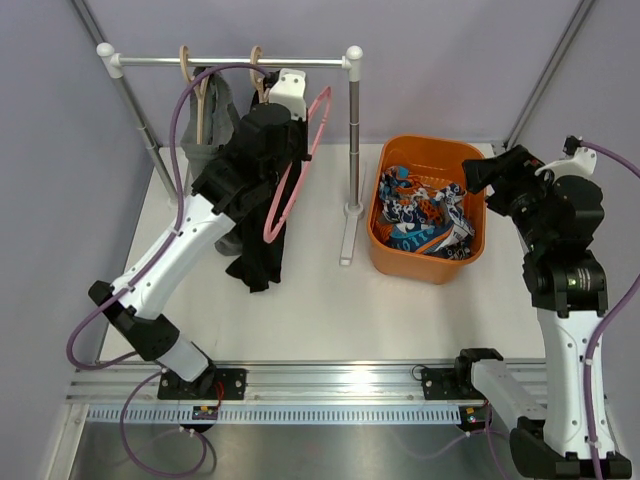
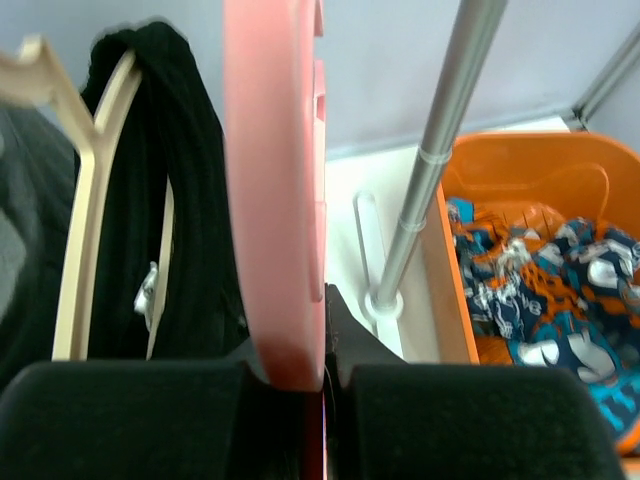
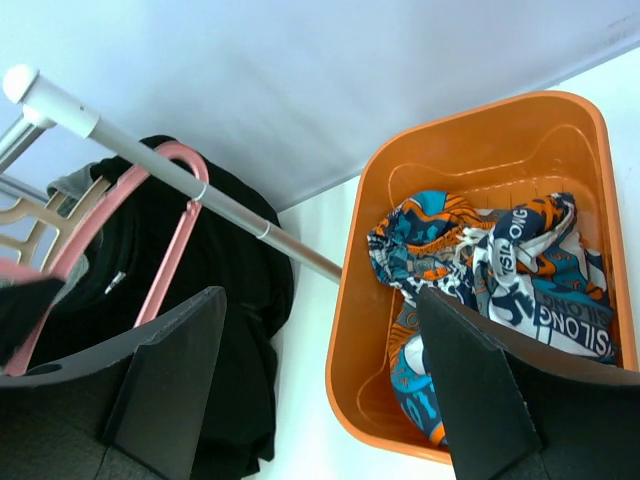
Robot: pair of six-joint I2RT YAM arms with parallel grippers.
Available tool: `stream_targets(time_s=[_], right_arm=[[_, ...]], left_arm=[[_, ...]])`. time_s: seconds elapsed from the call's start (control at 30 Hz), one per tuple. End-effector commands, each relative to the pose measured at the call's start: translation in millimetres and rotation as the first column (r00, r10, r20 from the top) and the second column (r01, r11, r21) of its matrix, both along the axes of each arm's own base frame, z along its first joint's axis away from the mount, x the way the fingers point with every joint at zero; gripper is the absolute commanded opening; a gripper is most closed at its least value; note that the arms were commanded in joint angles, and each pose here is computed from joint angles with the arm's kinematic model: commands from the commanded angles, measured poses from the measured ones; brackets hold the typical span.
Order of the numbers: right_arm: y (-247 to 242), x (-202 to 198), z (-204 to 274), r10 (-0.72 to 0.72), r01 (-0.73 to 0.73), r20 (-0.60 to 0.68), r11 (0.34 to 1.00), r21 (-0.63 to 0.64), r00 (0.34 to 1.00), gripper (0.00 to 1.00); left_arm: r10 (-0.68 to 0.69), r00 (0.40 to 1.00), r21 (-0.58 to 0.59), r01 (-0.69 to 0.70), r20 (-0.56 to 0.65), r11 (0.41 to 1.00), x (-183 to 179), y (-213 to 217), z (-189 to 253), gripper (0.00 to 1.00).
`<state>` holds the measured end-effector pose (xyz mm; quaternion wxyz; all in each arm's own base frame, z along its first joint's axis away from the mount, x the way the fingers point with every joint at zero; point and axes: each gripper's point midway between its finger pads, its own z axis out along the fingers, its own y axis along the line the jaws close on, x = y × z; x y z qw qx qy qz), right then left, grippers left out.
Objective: Remove the shorts from the hanger
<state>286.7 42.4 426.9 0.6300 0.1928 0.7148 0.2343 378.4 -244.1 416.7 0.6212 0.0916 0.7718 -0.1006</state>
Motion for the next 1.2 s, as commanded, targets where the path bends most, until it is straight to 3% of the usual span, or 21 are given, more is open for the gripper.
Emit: stream_targets(time_s=[0.0, 0.37, 0.57, 0.73, 1.07, 1.17], right_arm=[[6.0, -9.4, -13.2, 0.042, -0.042, -0.015, 0.999, -0.019, 0.999, 0.86], [11.5, -21.7, -23.4, 0.076, -0.076, -0.025, 0.997, -0.02, 0.997, 0.86], [10.5, -28.3, -22.8, 0.074, -0.074, -0.015, 0.997, -0.029, 0.997, 0.86], [13.1, -29.3, -22.1, 0.087, -0.087, -0.011, 0.996, -0.022, 0.996, 0.87], [14.7, -28.8, -34.1, 0.095, -0.096, -0.026, 0.995, -0.017, 0.995, 0.87], [15.6, -28.6, -37.6, 0.1, -0.1, -0.034, 0.995, -0.014, 0.994, 0.87]], left_arm=[[-0.02, 0.987, -0.066, 0.031, 0.161, 0.997, 17.0, -8.3, 54.6, 0.0], [0.035, 0.98, -0.051, -0.026, 0.198, 0.998, 74.2, -4.8, 65.3, 0.0], [-0.006, 0.981, -0.062, 0.018, 0.193, 0.998, 105.9, -10.3, 56.9, 0.0], [-0.08, 0.975, -0.063, 0.095, 0.208, 0.993, 117.8, -22.5, 47.6, 0.0], [-0.126, 0.985, -0.049, 0.132, 0.115, 0.99, 122.6, -35.3, 8.4, 0.0], [-0.138, 0.984, -0.047, 0.144, 0.115, 0.988, 117.6, -33.9, 4.4, 0.15]])
